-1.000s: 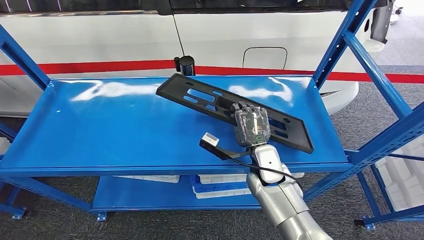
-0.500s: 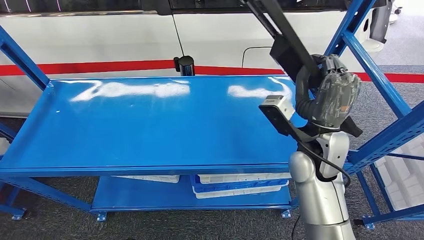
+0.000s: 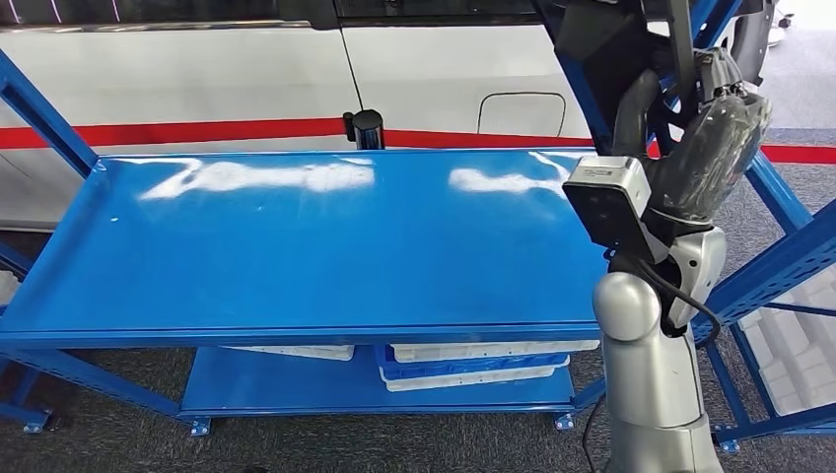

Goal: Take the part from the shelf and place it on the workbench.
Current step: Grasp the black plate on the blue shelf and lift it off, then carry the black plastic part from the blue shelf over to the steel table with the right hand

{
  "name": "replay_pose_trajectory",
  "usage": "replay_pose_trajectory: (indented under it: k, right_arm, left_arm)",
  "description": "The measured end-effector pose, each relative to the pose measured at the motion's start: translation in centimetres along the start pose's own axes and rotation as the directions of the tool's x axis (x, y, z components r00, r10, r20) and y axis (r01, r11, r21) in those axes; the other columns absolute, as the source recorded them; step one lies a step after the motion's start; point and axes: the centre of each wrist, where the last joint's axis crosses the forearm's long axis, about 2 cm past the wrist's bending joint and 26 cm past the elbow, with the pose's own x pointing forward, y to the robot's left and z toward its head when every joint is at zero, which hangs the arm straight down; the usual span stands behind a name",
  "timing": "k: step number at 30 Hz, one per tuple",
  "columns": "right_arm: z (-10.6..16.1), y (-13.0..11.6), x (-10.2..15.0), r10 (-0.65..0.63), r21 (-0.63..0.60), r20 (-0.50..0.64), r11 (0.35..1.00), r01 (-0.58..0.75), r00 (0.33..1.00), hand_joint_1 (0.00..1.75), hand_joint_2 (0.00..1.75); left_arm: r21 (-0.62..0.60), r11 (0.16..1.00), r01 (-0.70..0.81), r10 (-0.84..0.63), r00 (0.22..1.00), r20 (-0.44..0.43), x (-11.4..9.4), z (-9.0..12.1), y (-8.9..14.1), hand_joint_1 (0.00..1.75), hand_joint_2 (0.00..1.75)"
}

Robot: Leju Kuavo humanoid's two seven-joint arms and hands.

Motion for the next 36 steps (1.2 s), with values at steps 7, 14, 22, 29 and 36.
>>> replay_pose_trajectory:
  k: [7, 14, 22, 29, 36]
  right_arm:
    - [-0.67, 0.19, 0.35, -0.162, 0.022, -0.034, 0.986, 0.163, 0.986, 1.75, 1.75]
    - [-0.68, 0.31, 0.54, -0.184, 0.031, -0.031, 0.982, 0.185, 0.982, 1.75, 1.75]
    - [-0.68, 0.39, 0.52, -0.245, 0.046, -0.045, 0.968, 0.247, 0.969, 1.75, 1.75]
    - [-0.33, 0.62, 0.2, -0.497, 0.051, -0.1, 0.863, 0.503, 0.862, 1.75, 1.75]
    - [0.26, 0.48, -0.42, -0.526, 0.043, -0.124, 0.844, 0.534, 0.841, 1.75, 1.75]
  left_arm:
    - [0.009, 0.998, -0.061, 0.061, 0.997, -0.043, -0.08, 0.04, -0.08, 0.0, 1.75]
    - [0.014, 0.996, -0.086, 0.086, 0.995, -0.048, -0.13, 0.08, -0.2, 0.0, 1.75]
    - [0.014, 0.993, -0.115, 0.116, 0.992, -0.047, -0.15, 0.1, -0.28, 0.0, 1.75]
    - [0.075, 0.984, -0.165, 0.173, 0.978, -0.119, -0.32, 0.12, -0.01, 0.0, 1.75]
    - [0.091, 0.985, -0.147, 0.159, 0.978, -0.135, -0.28, 0.13, -0.11, 0.0, 1.75]
